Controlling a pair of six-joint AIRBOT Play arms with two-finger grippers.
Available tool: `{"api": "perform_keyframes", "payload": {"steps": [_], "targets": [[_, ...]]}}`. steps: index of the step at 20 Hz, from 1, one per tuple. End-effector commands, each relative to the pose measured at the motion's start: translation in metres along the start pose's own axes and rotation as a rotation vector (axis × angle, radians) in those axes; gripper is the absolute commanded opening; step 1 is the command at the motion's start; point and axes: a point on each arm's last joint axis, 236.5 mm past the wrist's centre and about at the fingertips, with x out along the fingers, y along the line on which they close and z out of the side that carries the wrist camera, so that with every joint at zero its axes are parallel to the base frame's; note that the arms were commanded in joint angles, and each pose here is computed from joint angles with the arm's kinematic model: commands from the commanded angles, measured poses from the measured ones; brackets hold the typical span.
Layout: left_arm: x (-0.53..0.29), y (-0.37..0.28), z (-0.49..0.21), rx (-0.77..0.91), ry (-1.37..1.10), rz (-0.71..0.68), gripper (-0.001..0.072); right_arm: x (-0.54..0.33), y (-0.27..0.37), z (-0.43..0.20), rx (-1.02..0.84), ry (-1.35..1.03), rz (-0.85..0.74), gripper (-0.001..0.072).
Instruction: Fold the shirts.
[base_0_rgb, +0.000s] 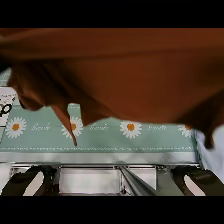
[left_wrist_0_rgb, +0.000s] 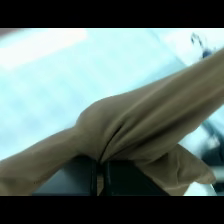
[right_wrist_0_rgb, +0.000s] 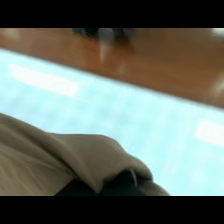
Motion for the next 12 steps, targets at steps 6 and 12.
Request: {"api": "perform_keyframes", "payload": {"steps": [6,12], "targets": [[0.121,0.074,-0.191,-0.464,0.331,-0.088,0.0025,0.145,-0.022,-0.167,0.178,0.422,0.026,0.0028],[0.213,0.206,-0.246,-0.637,0.276,0.166,0.0026,0.296,-0.062,-0.225,0.248,0.566,-0.018,0.0028]]}}
